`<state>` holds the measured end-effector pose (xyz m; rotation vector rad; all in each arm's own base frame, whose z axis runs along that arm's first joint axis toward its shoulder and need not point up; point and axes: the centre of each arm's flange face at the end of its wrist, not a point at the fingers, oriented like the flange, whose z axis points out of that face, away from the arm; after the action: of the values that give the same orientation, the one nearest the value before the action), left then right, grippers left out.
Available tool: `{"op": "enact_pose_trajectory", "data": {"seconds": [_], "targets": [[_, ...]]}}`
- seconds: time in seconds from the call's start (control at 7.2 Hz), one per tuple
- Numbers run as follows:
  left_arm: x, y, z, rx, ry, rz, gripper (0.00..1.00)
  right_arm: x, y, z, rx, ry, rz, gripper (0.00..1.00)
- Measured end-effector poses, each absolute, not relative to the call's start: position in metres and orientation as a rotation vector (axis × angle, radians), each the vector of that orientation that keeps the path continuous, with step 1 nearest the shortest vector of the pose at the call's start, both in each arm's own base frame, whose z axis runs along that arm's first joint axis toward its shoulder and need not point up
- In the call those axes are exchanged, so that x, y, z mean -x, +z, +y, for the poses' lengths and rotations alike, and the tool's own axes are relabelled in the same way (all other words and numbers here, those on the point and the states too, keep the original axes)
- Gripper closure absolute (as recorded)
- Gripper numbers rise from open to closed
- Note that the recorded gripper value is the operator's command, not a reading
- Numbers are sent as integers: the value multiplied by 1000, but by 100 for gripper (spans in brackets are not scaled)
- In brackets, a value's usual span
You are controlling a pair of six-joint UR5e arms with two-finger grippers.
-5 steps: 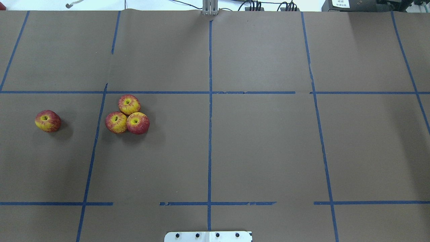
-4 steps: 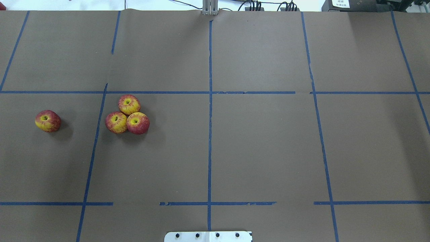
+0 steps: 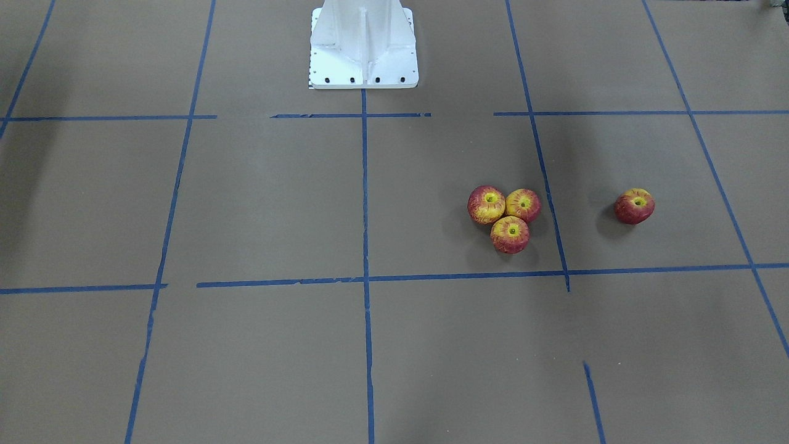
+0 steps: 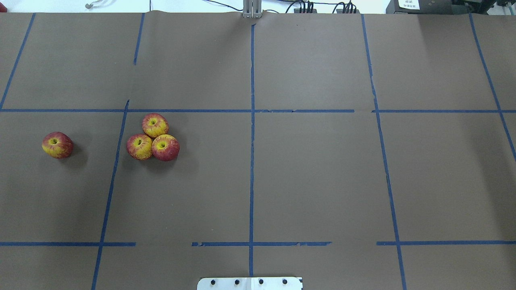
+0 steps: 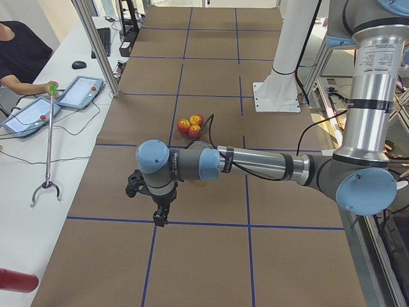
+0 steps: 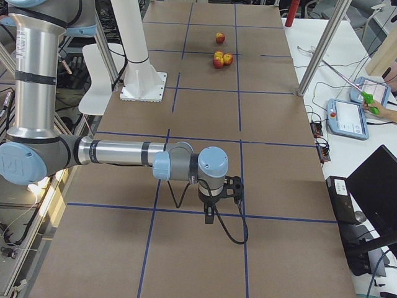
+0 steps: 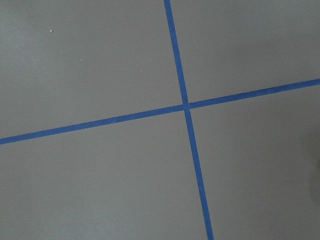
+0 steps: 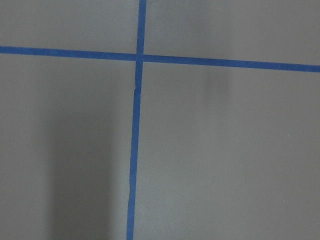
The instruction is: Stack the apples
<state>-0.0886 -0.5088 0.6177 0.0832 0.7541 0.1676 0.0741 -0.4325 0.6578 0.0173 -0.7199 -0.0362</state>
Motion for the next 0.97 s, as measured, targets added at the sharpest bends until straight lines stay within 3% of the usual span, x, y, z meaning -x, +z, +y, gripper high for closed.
{"op": "enact_pose_trajectory", "data": {"seconds": [0.42, 0.97], "targets": [[67, 621, -489, -173, 195, 748, 0, -74, 658, -432, -17, -36, -720, 0], [-141, 563, -488, -213, 188, 845, 1, -74, 658, -433, -18, -36, -719, 0]]}}
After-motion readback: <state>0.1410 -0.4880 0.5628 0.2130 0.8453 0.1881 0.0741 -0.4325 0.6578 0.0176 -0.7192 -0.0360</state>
